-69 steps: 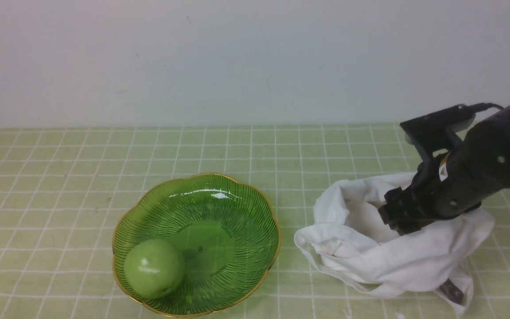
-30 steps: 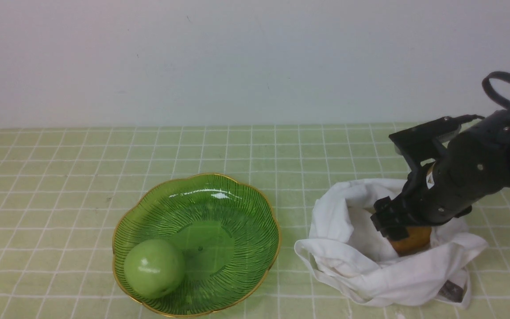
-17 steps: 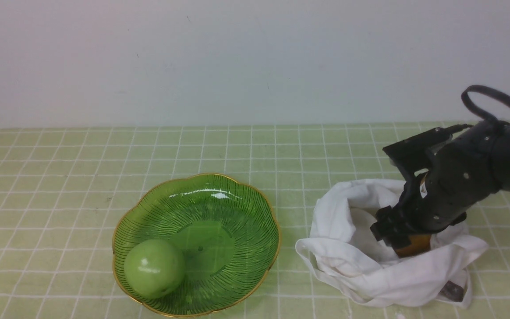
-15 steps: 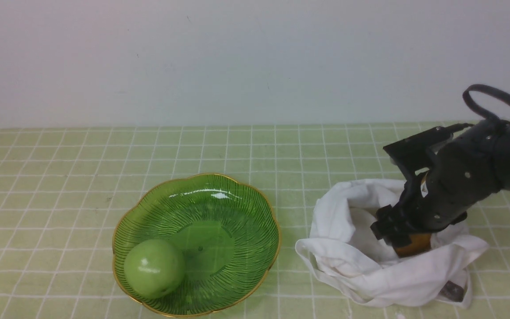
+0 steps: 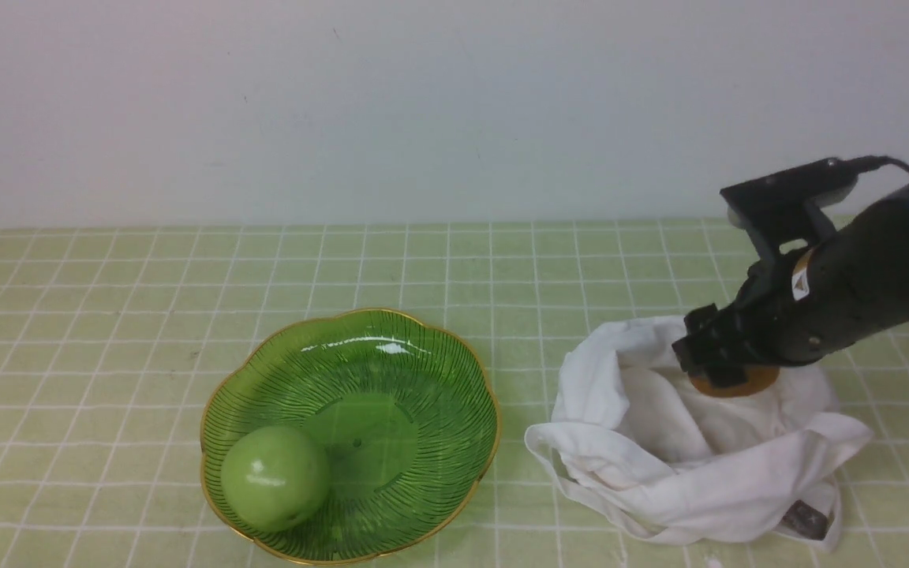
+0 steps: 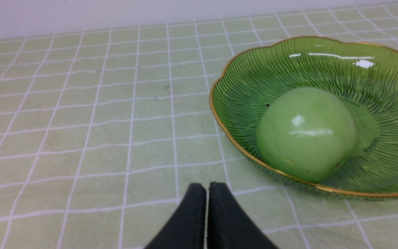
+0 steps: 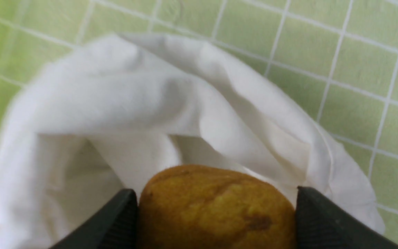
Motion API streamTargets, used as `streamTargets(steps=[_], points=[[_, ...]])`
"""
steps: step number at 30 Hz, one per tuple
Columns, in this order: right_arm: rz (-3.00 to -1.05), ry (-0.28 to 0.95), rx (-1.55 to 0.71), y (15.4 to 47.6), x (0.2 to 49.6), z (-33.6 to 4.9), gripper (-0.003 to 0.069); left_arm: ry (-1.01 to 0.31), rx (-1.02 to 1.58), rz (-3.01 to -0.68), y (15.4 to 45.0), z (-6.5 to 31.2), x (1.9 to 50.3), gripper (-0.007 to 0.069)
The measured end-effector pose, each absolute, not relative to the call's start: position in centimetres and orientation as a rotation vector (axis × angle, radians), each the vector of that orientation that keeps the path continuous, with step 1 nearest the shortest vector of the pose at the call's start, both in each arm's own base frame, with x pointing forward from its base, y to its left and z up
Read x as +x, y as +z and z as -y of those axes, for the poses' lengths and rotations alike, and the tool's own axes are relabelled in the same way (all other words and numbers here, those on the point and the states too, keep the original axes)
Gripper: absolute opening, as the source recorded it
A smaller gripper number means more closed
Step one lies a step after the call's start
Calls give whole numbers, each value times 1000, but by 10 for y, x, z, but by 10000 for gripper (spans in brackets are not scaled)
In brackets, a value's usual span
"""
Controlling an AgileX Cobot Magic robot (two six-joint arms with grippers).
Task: Take the fruit out of the bag on the green coffee tablecloth and place them on the plate.
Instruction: 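Take the fruit out of the bag and place it in the dish with the right gripper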
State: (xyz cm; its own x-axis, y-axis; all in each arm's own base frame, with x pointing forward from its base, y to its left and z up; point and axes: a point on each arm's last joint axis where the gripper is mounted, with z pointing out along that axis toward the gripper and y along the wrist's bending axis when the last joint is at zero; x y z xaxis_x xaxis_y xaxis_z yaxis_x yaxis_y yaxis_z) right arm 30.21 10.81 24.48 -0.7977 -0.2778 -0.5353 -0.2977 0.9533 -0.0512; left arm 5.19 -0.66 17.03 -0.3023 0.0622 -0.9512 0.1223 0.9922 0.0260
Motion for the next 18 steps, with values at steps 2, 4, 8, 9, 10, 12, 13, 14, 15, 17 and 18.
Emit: streamTargets(steps=[2, 4, 8, 9, 10, 12, 13, 14, 15, 17, 18], points=[[-2504, 92, -397, 254, 299, -111, 520, -60, 133, -1879, 170, 7, 52, -8], [-2392, 197, -433, 274, 290, -125, 520, -60, 133, -1879, 170, 7, 52, -8], [-2244, 369, -599, 290, 277, -173, 520, -60, 133, -1879, 170, 7, 52, -8], [-2223, 402, -645, 290, 275, -187, 520, -60, 133, -1879, 170, 7, 52, -8], [-2220, 408, -654, 290, 275, -190, 520, -60, 133, -1879, 170, 7, 52, -8], [-2203, 466, -730, 283, 277, -221, 520, -60, 133, -1879, 170, 7, 52, -8], [-2209, 489, -765, 275, 282, -239, 520, -60, 133, -1879, 170, 7, 52, -8], [-2220, 496, -784, 268, 286, -250, 520, -60, 133, -1879, 170, 7, 52, -8], [-2231, 502, -804, 261, 289, -260, 520, -60, 133, -1879, 170, 7, 52, -8], [-2260, 511, -831, 248, 297, -276, 520, -60, 133, -1879, 170, 7, 52, -8], [-2294, 509, -852, 237, 301, -284, 520, -60, 133, -1879, 170, 7, 52, -8]])
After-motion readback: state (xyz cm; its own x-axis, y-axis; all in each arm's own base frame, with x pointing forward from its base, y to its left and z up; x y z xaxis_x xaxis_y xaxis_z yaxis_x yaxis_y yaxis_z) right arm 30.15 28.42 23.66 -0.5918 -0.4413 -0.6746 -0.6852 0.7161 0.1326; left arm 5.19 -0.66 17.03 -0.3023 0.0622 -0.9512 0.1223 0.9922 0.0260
